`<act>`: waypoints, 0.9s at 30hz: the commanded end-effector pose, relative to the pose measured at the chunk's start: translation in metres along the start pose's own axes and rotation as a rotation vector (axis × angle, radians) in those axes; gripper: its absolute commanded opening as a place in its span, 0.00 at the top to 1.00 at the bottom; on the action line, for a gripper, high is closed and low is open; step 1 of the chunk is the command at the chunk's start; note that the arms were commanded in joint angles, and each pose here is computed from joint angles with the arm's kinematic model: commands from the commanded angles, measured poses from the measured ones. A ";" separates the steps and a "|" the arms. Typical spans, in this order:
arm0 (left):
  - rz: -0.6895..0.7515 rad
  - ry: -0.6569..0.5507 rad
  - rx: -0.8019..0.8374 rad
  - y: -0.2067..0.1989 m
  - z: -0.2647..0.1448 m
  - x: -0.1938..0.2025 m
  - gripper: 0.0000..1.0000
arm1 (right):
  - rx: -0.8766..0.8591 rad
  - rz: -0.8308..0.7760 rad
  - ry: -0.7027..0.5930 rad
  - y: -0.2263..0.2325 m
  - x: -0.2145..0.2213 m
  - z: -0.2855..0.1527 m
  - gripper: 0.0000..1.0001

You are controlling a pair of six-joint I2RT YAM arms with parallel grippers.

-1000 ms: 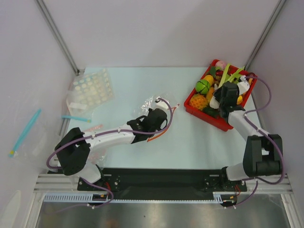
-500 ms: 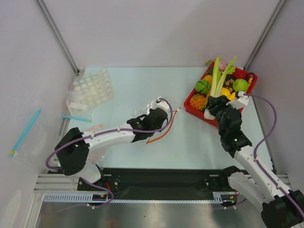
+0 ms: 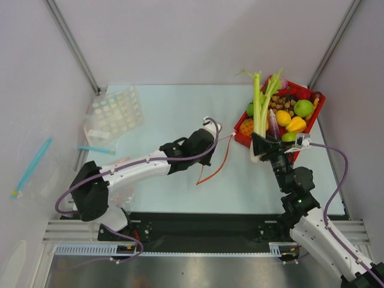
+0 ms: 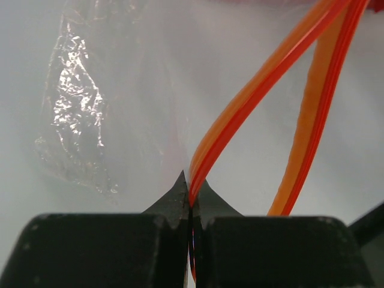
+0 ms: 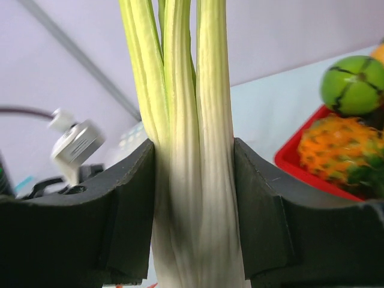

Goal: Place the food in the zip-top bag and seal the zipper
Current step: Place the fake vegetable in the zipper food storage bag.

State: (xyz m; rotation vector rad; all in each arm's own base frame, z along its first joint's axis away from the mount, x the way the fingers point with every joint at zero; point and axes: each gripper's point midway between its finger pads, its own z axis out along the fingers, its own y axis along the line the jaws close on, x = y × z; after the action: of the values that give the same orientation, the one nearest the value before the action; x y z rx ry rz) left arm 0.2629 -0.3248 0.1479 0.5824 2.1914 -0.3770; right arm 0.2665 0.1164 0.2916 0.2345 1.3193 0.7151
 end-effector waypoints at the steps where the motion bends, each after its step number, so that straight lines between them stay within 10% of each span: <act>1: -0.077 0.048 0.170 -0.041 -0.005 -0.022 1.00 | -0.228 0.026 -0.095 0.047 -0.024 -0.004 0.59; 27: -0.079 0.083 0.432 -0.119 -0.053 -0.064 1.00 | -0.727 0.064 -0.309 0.132 -0.037 -0.069 0.59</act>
State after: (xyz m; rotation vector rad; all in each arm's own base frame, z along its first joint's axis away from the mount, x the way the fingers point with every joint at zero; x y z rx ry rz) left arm 0.2174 -0.4102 0.2338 0.7032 2.2355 -0.8536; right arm 0.1735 0.1881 0.3490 -0.1621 0.8644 1.1300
